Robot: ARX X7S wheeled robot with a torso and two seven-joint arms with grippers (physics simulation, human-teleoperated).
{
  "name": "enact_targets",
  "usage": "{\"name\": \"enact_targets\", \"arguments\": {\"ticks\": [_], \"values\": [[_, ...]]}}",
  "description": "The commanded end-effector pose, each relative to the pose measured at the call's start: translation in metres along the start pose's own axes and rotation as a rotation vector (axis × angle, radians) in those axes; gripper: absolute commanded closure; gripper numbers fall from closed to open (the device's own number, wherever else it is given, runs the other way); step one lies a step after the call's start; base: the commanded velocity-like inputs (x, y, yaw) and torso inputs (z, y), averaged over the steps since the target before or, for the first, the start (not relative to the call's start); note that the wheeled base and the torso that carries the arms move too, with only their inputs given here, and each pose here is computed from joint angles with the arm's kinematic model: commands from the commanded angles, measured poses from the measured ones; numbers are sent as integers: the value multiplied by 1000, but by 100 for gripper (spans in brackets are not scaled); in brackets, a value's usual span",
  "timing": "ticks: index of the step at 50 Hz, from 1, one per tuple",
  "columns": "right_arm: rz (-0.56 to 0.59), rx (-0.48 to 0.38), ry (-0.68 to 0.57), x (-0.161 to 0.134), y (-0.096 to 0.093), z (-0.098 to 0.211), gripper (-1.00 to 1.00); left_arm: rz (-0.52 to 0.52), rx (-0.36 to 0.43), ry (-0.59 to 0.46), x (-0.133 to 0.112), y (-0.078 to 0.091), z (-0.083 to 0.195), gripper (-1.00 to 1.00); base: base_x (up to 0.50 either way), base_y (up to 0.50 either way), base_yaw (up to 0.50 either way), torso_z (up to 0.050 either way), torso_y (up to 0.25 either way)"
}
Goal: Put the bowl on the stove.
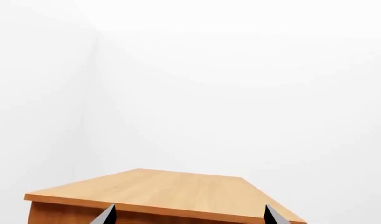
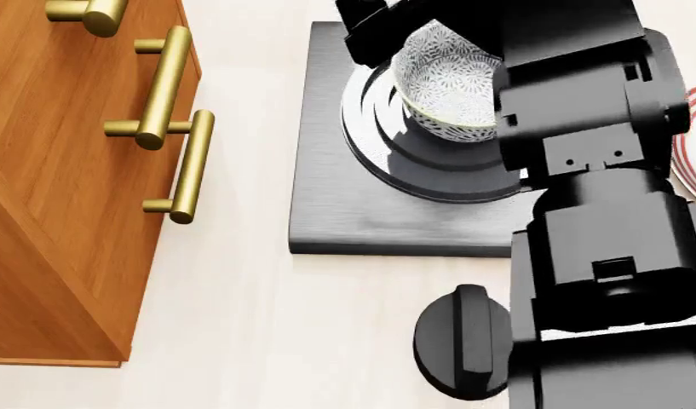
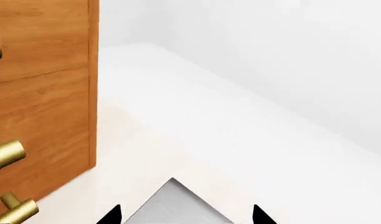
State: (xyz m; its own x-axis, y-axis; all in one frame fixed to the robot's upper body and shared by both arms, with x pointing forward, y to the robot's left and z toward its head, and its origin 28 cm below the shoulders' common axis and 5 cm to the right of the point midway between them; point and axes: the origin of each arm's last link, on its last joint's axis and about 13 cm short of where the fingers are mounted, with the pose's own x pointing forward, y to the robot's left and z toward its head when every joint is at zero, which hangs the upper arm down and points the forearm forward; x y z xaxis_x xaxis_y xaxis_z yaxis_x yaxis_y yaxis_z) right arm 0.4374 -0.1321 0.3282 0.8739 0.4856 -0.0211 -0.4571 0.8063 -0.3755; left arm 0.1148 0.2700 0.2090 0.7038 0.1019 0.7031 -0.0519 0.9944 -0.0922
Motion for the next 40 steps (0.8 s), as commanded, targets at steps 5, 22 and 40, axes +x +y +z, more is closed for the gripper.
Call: {"name": "enact_targets", "arguments": {"ticks": [5, 22, 40], "values": [[-136, 361, -375, -5, -6, -19, -100, -17, 22, -27, 0, 1, 1, -100, 0, 0, 0, 0, 0], [-368, 590, -608, -60, -3, -59, -100, -13, 25, -35, 0, 2, 4, -100, 0, 0, 0, 0, 0], [-396, 721, -838, -116, 22, -89, -100, -10, 29, -45, 1, 3, 7, -100, 0, 0, 0, 0, 0]]}}
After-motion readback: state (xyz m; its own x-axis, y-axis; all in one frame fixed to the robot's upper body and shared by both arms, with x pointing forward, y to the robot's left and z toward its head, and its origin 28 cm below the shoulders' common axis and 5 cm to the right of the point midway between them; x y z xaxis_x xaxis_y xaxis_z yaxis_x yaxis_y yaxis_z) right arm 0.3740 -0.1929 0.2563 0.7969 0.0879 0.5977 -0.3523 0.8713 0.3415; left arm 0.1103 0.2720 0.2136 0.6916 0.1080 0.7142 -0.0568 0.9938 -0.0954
